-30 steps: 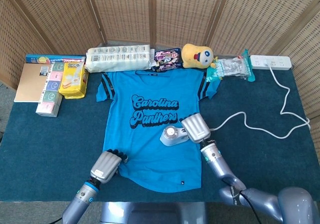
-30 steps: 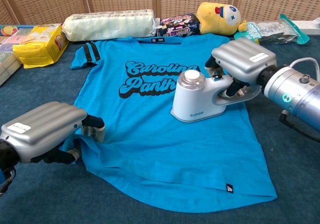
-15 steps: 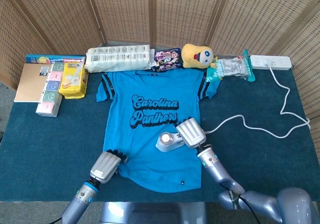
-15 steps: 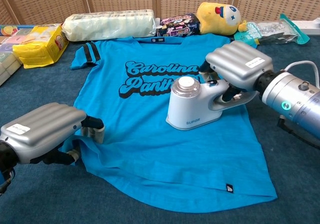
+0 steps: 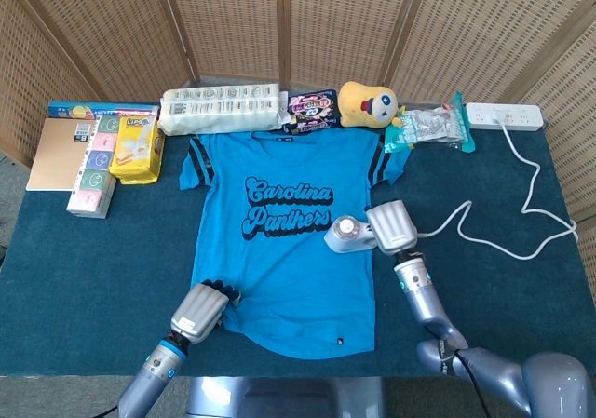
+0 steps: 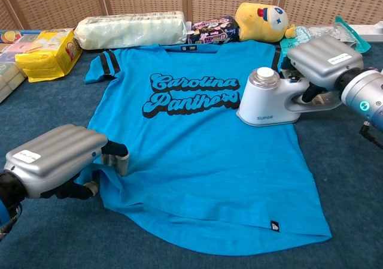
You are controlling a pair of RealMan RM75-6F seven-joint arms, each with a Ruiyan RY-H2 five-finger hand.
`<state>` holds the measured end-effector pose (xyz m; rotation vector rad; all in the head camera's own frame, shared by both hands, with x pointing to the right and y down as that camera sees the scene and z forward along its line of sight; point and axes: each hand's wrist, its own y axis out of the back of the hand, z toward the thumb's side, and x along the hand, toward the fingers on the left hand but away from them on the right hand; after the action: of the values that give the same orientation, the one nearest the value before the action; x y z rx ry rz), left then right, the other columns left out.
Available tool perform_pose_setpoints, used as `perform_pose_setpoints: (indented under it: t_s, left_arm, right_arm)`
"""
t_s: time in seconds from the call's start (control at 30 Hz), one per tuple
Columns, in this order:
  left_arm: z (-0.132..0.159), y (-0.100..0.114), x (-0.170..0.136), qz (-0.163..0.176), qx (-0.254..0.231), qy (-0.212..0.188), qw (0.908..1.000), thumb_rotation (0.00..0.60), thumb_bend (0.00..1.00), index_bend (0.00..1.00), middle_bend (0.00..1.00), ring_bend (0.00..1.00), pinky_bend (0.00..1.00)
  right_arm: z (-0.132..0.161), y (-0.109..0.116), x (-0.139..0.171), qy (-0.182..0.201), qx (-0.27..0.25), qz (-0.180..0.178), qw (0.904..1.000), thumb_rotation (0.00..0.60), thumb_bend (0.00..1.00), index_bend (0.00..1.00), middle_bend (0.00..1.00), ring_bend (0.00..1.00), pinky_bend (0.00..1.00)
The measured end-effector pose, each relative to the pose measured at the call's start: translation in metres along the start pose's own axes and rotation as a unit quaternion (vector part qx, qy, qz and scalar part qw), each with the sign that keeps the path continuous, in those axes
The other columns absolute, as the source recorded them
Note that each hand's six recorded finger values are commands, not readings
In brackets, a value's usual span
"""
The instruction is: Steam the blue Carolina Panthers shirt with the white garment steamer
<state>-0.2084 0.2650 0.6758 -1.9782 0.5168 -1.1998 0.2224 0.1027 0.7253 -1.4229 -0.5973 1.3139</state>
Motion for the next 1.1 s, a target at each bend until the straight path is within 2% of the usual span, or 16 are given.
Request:
perform_pose_setpoints:
  t_s: [0.23, 0.53, 0.77, 1.1]
  left_arm:
    - [-0.001, 0.001, -0.001, 0.001, 0.001, 0.001, 1.0, 0.6, 0.6, 0.47, 0.49, 0.42, 0.46]
    - [-0.001, 0.0, 0.0, 0.0, 0.001, 0.001, 1.0, 0.6, 0.6, 0.47, 0.49, 0.42, 0.46]
    - [-0.003, 0.0, 0.0, 0.0, -0.001, 0.003, 1.0, 0.6, 0.6, 0.47, 0.49, 0.42, 0.46]
    - [-0.004, -0.001, -0.001, -0.001, -0.002, 0.002, 1.0, 0.6, 0.6, 0.47, 0.49, 0.42, 0.46]
  right_arm:
    - [-0.004, -0.005, -0.007, -0.022, 0.004, 0.007, 0.9997, 0.6, 0.29, 0.74, 0.72, 0.73, 0.68]
    - [0.016, 0.003, -0.006, -0.004, -0.005, -0.004, 1.0, 0.6, 0.29, 0.74, 0.72, 0.73, 0.68]
    - [0.042, 0.01, -0.003, 0.022, -0.02, -0.01, 0.9995, 0.6, 0.28, 0.74, 0.72, 0.74, 0.68]
    - [0.062, 0.01, -0.001, 0.032, -0.033, -0.01, 0.9989, 0.6, 0.28, 0.74, 0.72, 0.74, 0.69]
